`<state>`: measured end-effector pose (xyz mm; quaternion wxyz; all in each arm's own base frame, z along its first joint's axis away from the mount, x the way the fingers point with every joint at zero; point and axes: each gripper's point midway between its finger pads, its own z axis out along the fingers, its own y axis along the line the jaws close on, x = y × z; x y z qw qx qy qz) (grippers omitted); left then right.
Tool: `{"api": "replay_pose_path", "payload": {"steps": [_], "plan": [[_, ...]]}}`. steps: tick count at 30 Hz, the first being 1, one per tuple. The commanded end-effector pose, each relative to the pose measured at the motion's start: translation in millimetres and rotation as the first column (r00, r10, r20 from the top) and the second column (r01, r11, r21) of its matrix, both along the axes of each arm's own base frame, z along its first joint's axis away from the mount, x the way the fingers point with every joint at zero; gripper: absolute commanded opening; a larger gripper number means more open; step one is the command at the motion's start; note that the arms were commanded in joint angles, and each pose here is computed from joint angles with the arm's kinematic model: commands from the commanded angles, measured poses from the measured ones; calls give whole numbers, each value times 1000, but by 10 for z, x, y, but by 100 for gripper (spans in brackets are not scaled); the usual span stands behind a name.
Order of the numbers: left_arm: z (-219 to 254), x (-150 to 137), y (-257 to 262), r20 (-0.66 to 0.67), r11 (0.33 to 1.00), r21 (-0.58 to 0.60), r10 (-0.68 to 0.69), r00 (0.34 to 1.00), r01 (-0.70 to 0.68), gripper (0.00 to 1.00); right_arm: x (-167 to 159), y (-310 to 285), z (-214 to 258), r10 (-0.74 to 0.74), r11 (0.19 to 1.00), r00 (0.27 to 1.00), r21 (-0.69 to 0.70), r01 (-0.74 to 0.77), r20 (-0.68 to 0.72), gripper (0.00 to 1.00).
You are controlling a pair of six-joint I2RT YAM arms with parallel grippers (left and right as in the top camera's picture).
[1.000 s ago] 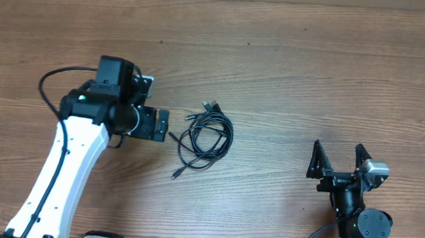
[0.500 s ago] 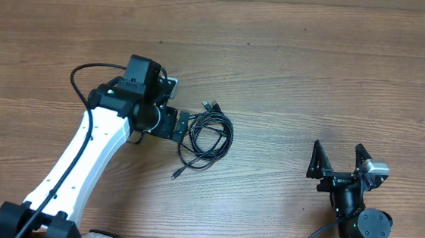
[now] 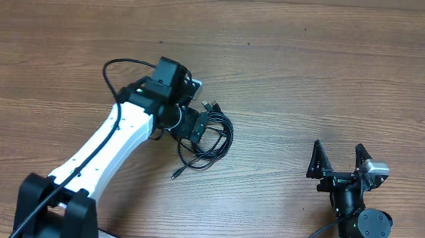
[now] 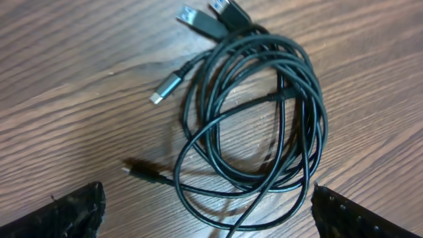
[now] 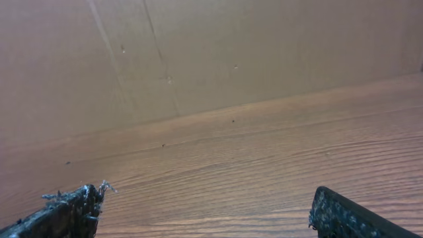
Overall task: Untangle cables
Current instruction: 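Lower the left gripper onto the cable bundle and close on it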
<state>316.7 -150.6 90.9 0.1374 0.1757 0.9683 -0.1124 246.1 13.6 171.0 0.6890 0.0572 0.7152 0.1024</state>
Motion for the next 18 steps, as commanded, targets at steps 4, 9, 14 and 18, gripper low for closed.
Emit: {"api": "replay_pose_path", "payload": {"steps": [4, 9, 14, 18], "plan": [[-113, -20, -141, 11, 992, 92, -87, 996, 85, 100, 4, -23, -23, -12, 1000, 1000, -7, 12, 1, 100], [-124, -112, -333, 12, 986, 92, -142, 990, 141, 99, 4, -23, -23, -12, 1000, 1000, -7, 12, 1, 100], [-129, -192, -474, 15, 982, 99, -161, 987, 159, 100, 4, -23, -23, -12, 1000, 1000, -7, 12, 1, 100], [-128, -205, -526, 26, 979, 109, -177, 984, 174, 100, 4, -23, -23, -12, 1000, 1000, -7, 12, 1, 100]]}}
